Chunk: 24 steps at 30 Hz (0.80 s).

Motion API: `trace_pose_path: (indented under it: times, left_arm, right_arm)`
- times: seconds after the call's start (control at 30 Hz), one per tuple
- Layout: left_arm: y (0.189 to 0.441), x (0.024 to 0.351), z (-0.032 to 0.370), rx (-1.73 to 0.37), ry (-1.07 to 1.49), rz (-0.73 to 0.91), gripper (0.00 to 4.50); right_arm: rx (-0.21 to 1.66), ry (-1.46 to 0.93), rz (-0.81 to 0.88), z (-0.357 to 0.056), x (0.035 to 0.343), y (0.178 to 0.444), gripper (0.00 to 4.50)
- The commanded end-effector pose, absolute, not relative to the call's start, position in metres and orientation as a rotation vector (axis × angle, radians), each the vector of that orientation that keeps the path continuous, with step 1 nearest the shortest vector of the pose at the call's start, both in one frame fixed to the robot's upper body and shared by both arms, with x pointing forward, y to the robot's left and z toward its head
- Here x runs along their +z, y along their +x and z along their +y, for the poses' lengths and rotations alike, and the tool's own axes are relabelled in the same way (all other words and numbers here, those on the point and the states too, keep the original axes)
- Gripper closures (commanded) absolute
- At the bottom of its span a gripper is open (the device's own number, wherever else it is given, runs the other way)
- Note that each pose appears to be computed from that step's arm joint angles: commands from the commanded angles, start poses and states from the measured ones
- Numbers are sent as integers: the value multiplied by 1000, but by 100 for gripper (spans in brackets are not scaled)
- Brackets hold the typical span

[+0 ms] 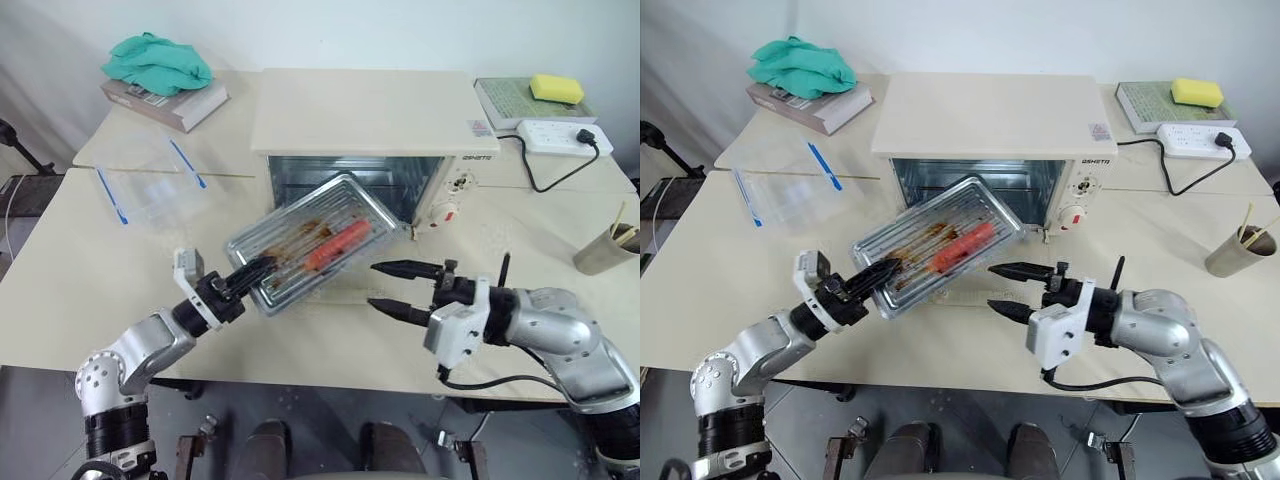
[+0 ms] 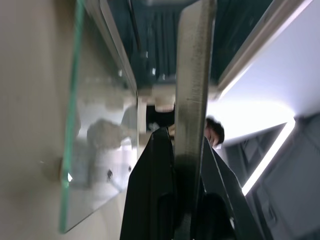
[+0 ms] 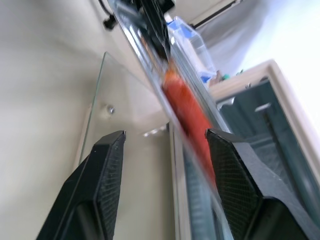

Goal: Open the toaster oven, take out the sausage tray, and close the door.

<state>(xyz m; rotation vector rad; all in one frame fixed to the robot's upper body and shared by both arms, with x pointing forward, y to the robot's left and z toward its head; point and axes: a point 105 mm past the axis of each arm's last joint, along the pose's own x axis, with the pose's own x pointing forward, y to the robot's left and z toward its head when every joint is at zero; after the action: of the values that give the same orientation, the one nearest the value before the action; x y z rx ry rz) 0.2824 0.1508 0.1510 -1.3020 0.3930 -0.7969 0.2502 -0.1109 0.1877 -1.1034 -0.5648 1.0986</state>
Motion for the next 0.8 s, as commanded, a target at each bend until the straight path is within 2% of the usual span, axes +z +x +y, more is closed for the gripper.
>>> trace_pose_path:
  times: [0.03, 0.07, 0.17, 0.37, 0.5, 0.8]
  left_arm:
    - [266, 159, 164, -815, -1290, 322, 450]
    - [260, 155, 169, -805, -1288, 320, 450]
    - [241, 143, 186, -753, -1299, 316, 450]
    - [210, 129, 210, -690, -1339, 282, 450]
    - [190, 126, 228, -630, -1381, 195, 450]
    - [173, 117, 251, -421, -1454, 6, 450]
  right_arm:
    - [1107, -1025, -542, -128, 195, 251, 182]
    - [1091, -997, -509, -136, 194, 256, 182]
    - [1008, -931, -426, -165, 191, 273, 246]
    - [952, -853, -311, -192, 175, 288, 448]
    - [921, -808, -208, -207, 152, 298, 448]
    - [884, -676, -67, -214, 123, 318, 448]
